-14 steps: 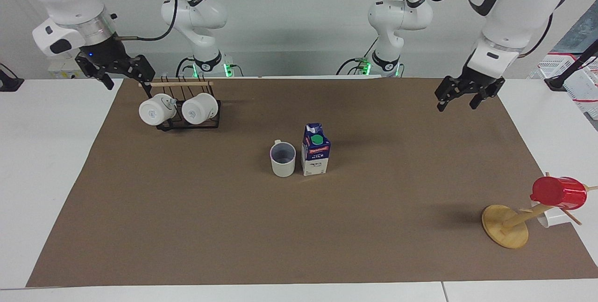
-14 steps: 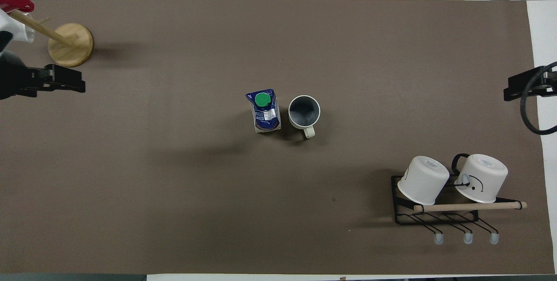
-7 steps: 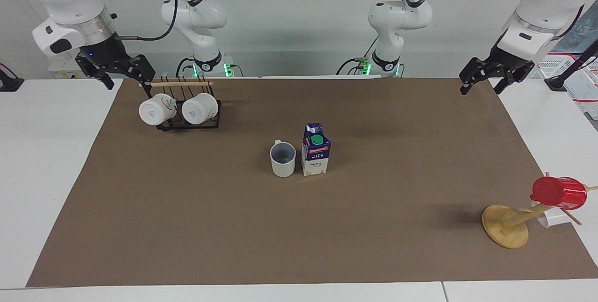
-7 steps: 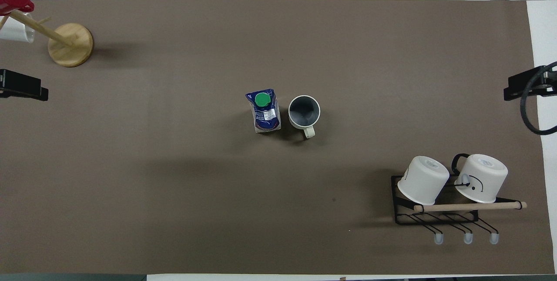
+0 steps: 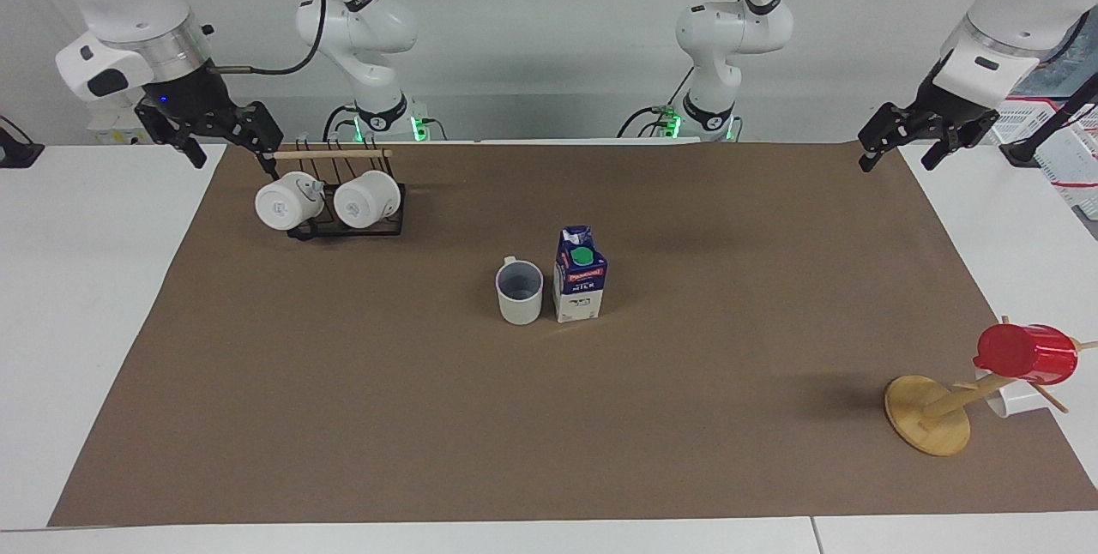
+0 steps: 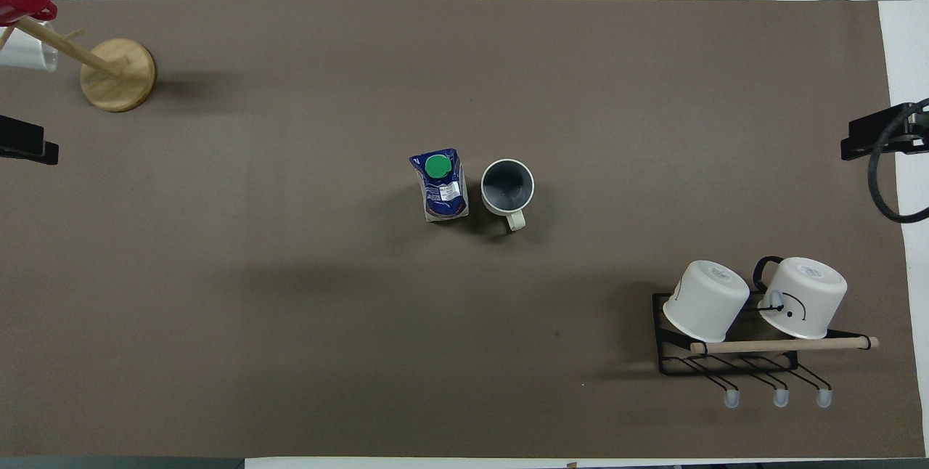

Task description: Place cup and milk on table

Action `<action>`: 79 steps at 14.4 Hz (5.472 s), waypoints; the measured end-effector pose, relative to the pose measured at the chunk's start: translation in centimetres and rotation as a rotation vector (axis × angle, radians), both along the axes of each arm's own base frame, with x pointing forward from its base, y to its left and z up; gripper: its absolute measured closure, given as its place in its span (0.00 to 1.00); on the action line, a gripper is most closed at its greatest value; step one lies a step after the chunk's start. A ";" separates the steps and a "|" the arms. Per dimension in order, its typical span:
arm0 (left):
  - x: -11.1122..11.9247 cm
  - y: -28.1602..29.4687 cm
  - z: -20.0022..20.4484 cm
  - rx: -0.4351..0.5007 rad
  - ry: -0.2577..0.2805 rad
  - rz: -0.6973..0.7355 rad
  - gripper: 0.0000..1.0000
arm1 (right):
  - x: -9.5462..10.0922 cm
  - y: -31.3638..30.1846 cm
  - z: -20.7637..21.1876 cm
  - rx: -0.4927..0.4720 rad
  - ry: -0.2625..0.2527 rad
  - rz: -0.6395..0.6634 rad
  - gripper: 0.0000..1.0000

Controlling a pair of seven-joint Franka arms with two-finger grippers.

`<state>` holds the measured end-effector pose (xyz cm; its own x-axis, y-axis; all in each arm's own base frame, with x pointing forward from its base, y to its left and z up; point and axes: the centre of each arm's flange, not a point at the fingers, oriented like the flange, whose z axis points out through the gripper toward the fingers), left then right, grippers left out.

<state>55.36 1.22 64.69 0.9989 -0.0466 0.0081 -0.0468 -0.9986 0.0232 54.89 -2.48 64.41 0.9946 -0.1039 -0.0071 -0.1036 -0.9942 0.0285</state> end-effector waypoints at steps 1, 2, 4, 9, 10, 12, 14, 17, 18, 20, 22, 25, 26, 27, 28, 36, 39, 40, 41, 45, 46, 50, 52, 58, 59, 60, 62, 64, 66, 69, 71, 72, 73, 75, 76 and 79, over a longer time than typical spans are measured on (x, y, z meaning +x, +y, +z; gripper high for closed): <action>0.0 0.4 0.0 0.000 0.000 -0.006 0.00 | 0.0 0.0 0.0 0.000 0.000 0.000 0.00; 0.0 0.5 0.0 0.000 0.000 -0.010 0.00 | 0.0 0.0 0.0 0.000 0.000 0.000 0.00; 0.0 0.4 -0.1 0.000 0.000 -0.019 0.00 | 0.0 0.1 0.0 0.000 0.000 0.002 0.00; 0.0 -0.2 -0.2 0.000 0.004 -0.030 0.00 | 0.0 0.2 0.0 0.000 0.001 0.004 0.00; 0.0 -0.2 -0.3 0.000 0.006 -0.030 0.00 | 0.0 0.2 0.0 0.000 0.001 0.004 0.00; 0.0 -0.2 -0.3 0.000 0.009 -0.030 0.00 | 0.0 0.2 0.0 0.000 0.001 0.004 0.00; 0.0 -0.2 -0.4 0.000 0.010 -0.030 0.00 | 0.0 0.3 0.0 0.000 0.001 0.005 0.00; 0.0 -0.2 -0.4 0.000 0.010 -0.030 0.00 | 0.0 0.3 0.0 0.000 0.001 0.005 0.00; 0.0 -0.2 -0.4 0.000 0.010 -0.030 0.00 | 0.0 0.3 -0.1 0.000 0.002 0.005 0.00; 0.0 -0.2 -0.4 0.000 0.010 -0.030 0.00 | 0.0 0.3 -0.1 0.000 0.003 0.006 0.00; 0.0 -0.2 -0.4 0.000 0.011 -0.030 0.00 | 0.0 0.4 -0.1 0.000 0.004 0.008 0.00; 0.0 -0.2 -0.4 0.000 0.011 -0.030 0.00 | 0.0 0.9 -0.1 0.000 0.004 0.017 0.00; 0.0 -0.2 -0.4 0.000 0.011 -0.030 0.00 | 0.0 1.0 -0.2 0.000 0.004 0.018 0.00; 0.0 -0.2 -0.4 0.000 0.011 -0.030 0.00 | 0.0 1.0 -0.2 0.000 0.005 0.019 0.00; 0.0 -0.2 -0.4 0.000 0.011 -0.030 0.00 | 0.0 1.0 -0.3 0.000 0.007 0.018 0.00; 0.0 -0.2 -0.4 0.000 0.011 -0.030 0.00 | -0.1 1.0 -0.5 0.000 0.013 0.018 0.00; 0.0 -0.2 -0.4 0.000 0.011 -0.030 0.00 | -0.1 1.0 -0.5 0.000 0.013 0.018 0.00; 0.0 -0.2 -0.4 0.000 0.011 -0.030 0.00 | -0.1 1.0 -0.5 0.000 0.013 0.018 0.00; 0.0 -0.2 -0.4 0.000 0.011 -0.030 0.00 | -0.1 1.0 -0.4 0.000 0.012 0.018 0.00; 0.0 -0.2 -0.4 0.000 0.011 -0.030 0.00 | -0.1 1.4 -0.4 0.000 0.012 0.026 0.00; 0.0 -0.2 -0.4 0.000 0.011 -0.030 0.00 | -0.1 1.6 -0.4 -0.001 0.012 0.030 0.00; 0.0 -0.2 -0.4 0.000 0.012 -0.030 0.00 | -0.1 1.2 -0.5 -0.001 0.012 0.023 0.00; 0.0 -0.2 -0.4 0.000 0.012 -0.030 0.00 | -0.2 1.3 -0.5 0.000 0.017 0.024 0.00; 0.0 -0.2 -0.4 0.000 0.012 -0.030 0.00 | -0.4 1.9 -0.6 0.000 0.032 0.036 0.00; 0.0 -0.2 -0.4 0.000 0.012 -0.030 0.00 | -0.4 2.1 -0.6 0.000 0.032 0.038 0.00; 0.0 -0.2 -0.4 0.000 0.012 -0.030 0.00 | -0.4 2.1 -0.6 0.000 0.031 0.039 0.00; 0.0 -0.2 -0.4 0.000 0.012 -0.030 0.00 | -0.3 2.1 -0.5 0.000 0.028 0.038 0.00; 0.0 -0.2 -0.4 0.000 0.012 -0.030 0.00 | -0.3 2.1 -0.5 0.000 0.027 0.038 0.00; 0.0 -0.2 -0.4 0.000 0.012 -0.030 0.00 | -0.3 2.1 -0.5 0.000 0.025 0.038 0.00; 0.0 -0.2 -0.4 0.000 0.012 -0.030 0.00 | -0.3 2.1 -0.5 0.000 0.025 0.038 0.00; 0.0 -0.2 -0.4 0.000 0.012 -0.030 0.00 | -0.3 2.1 -0.5 0.000 0.025 0.038 0.00; 0.0 -0.2 -0.4 0.000 0.012 -0.030 0.00 | -0.3 2.1 -0.5 0.000 0.025 0.038 0.00; 0.0 -0.2 -0.4 0.000 0.012 -0.030 0.00 | -0.3 2.1 -0.5 0.000 0.025 0.038 0.00; 0.0 -0.2 -0.4 0.000 0.012 -0.030 0.00 | -0.3 2.1 -0.5 0.000 0.025 0.038 0.00; 0.0 -0.2 -0.4 0.000 0.012 -0.030 0.00 | -0.3 2.1 -0.5 0.000 0.025 0.038 0.00; 0.0 -0.2 -0.4 0.000 0.012 -0.030 0.00 | -0.3 2.1 -0.5 0.000 0.025 0.038 0.00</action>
<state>55.36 1.01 64.26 0.9970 -0.0770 -0.0036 -0.0769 -0.9967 0.0243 54.59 -0.39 63.88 0.9973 -0.0656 -0.0324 -0.0646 -0.9974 0.0309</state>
